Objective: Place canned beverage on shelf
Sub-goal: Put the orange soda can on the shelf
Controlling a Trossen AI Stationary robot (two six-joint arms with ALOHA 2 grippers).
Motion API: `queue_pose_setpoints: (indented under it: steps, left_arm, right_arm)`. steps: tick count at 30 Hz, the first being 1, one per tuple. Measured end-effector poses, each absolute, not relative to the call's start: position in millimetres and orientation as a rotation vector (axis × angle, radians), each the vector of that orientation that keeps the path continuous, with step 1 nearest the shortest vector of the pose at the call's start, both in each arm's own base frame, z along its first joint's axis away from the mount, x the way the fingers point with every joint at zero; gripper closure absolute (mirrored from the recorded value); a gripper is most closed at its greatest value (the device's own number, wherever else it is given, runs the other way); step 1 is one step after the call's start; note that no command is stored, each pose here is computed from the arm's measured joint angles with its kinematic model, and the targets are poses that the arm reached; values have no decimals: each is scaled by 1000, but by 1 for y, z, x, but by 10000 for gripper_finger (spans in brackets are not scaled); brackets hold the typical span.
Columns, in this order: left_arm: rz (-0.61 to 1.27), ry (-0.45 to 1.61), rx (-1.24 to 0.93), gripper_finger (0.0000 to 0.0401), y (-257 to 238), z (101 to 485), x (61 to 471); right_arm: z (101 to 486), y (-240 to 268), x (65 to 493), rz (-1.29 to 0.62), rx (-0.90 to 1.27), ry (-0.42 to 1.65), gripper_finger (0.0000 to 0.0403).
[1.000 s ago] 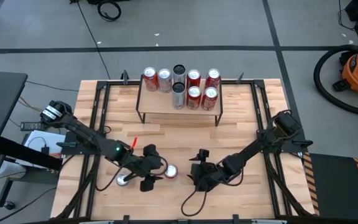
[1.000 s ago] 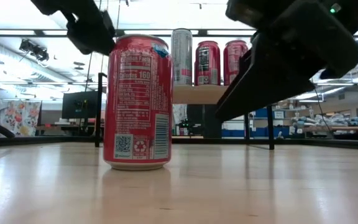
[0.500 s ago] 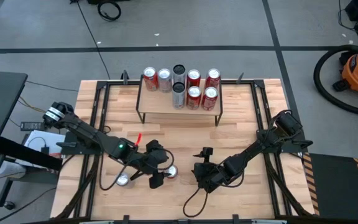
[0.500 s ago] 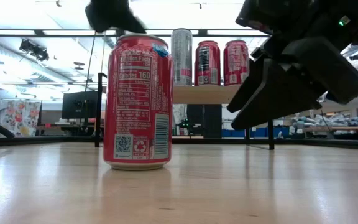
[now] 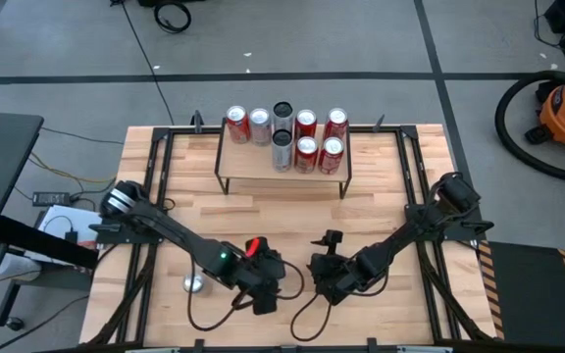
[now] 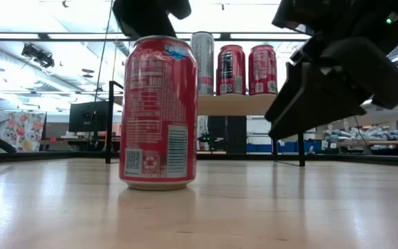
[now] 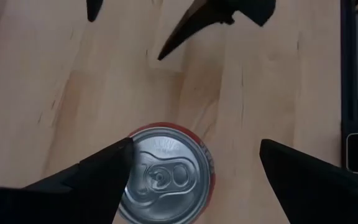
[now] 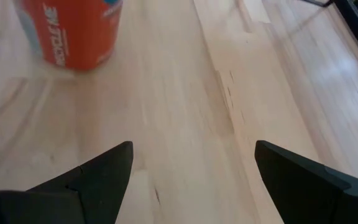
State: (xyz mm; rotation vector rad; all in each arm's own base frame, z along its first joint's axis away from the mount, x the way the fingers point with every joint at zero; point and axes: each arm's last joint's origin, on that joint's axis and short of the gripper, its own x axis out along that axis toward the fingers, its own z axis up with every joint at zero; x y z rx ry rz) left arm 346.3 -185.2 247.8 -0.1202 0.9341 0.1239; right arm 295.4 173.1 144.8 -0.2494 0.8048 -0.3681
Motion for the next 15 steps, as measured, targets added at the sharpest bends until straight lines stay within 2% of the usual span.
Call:
queue_pose_setpoints:
  steps: [8,12,15]
  left_arm:
    - [128,903,-150,40,-184,256,345]
    - [125,900,-98,40,-184,272,340]
    - [114,971,-45,40,-178,274,335]
  right_arm:
    - [147,176,293,-376,-259,785,55]
    - [147,176,293,-380,-262,785,55]
    - [147,176,293,-384,-265,782,55]
